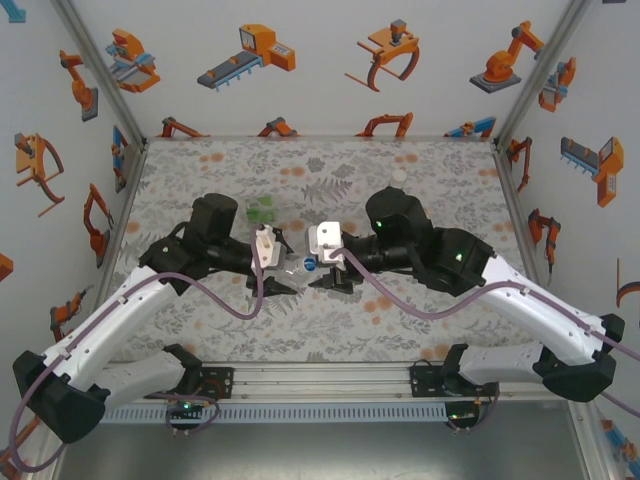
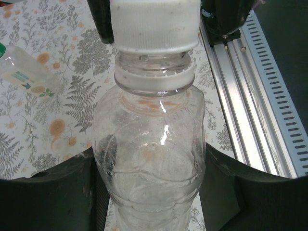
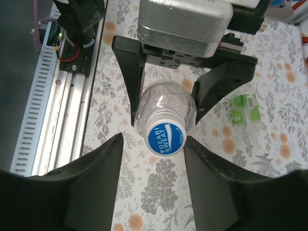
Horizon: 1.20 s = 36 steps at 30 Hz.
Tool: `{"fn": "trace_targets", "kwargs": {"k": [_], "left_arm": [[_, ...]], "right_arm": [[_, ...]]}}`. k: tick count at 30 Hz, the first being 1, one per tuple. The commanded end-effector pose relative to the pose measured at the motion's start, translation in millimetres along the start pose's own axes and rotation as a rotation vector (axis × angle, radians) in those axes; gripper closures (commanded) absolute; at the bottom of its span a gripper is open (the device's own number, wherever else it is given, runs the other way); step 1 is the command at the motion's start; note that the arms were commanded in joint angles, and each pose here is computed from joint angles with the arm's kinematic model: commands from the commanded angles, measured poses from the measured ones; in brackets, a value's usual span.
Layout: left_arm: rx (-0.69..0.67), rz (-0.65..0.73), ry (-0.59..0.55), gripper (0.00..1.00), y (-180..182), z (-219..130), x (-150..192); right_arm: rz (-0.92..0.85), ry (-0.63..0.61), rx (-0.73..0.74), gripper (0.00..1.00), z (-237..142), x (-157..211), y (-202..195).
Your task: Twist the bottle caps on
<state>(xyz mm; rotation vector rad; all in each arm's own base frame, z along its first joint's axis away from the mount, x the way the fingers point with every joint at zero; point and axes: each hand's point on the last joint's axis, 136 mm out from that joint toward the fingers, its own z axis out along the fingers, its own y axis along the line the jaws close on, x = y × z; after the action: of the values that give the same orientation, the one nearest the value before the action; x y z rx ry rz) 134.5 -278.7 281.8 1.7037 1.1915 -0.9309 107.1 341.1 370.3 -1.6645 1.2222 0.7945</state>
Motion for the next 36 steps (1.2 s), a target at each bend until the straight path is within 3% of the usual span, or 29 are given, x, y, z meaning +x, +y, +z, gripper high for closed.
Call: {"fn": "trace_targets", "kwargs": {"k": [1,8,15,28,36], "left_arm": [[0.022,0.034,-0.027,1.0,-3,-2,-12],[0.019,0.037,-0.025,1.0,-2,-2,-13],[0.014,0.038,-0.022,1.0,-2,-3,-12],[0.032,0.053,-0.039,1.0,-7,-3,-16],[-0.111,0.033,0.046,1.0,19,-5,-3]], "right_arm": [[-0.039,-0.092,-0.007,0.53,-8,-28,0],[-0.027,-0.082,0.009,0.6,-5,-26,-4],[-0.023,-0.064,0.026,0.77,-4,-21,-7],[-0.01,0.003,0.102,0.87,-2,-8,-21],[0.114,0.046,0.142,1.0,8,3,-32]]}}
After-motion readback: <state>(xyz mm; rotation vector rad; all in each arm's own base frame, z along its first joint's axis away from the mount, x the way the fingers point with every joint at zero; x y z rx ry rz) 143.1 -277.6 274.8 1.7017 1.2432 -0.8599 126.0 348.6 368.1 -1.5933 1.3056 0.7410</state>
